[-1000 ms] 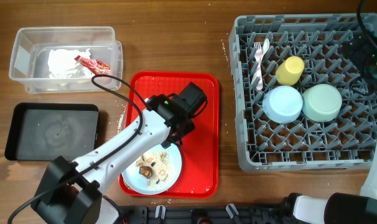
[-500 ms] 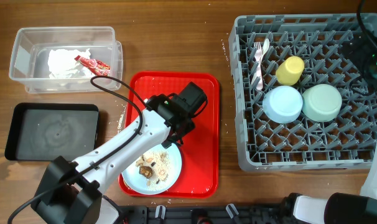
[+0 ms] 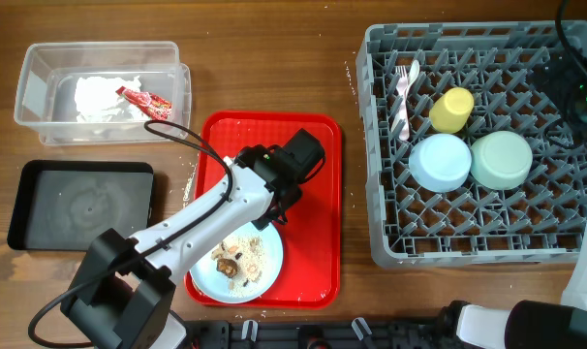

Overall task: Sort waste into correct bins and load items into the dishwasher rack
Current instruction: 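Grip the plate rim with the left gripper and lift it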

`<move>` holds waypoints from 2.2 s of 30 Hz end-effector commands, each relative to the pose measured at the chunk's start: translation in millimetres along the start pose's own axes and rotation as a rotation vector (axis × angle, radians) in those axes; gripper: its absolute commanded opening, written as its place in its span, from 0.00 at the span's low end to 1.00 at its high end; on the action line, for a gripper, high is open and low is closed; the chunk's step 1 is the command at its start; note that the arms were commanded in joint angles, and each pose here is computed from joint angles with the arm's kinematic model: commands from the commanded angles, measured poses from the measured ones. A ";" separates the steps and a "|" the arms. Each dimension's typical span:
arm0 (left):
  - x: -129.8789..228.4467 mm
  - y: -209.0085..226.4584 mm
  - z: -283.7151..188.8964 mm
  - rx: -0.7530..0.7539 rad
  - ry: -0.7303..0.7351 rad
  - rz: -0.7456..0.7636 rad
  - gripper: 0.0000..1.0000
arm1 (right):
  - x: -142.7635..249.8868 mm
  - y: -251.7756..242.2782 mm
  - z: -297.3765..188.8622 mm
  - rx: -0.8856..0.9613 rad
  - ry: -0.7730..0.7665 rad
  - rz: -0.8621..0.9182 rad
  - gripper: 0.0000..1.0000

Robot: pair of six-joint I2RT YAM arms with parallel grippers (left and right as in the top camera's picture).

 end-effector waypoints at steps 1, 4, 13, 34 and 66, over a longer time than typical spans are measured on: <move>-2.6 1.3 3.7 -0.007 -0.056 -0.045 0.54 | 0.0 -1.8 4.5 0.023 0.006 0.012 1.00; -4.0 2.1 3.8 -0.010 -0.076 -0.074 0.53 | -0.1 -1.8 4.4 0.023 0.006 0.013 1.00; -4.1 6.5 9.9 -0.061 -0.089 -0.116 0.51 | 0.0 -1.8 4.4 0.023 0.006 0.013 1.00; 3.7 12.3 46.1 -0.227 -0.069 -0.222 0.51 | -0.4 -1.6 4.4 0.022 0.003 0.013 1.00; -7.2 -0.4 46.2 -0.160 -0.026 -0.168 0.04 | -0.3 -1.7 4.5 0.022 0.004 0.013 1.00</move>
Point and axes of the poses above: each gripper's point midway between its finger pads, its own z axis out along the fingers, its own y axis along the line the jaws close on, x = y × z, the point moved 10 cm from there along -z, back along the fingers, and after that the axes turned 15 degrees about -z, right-handed, at the moved point
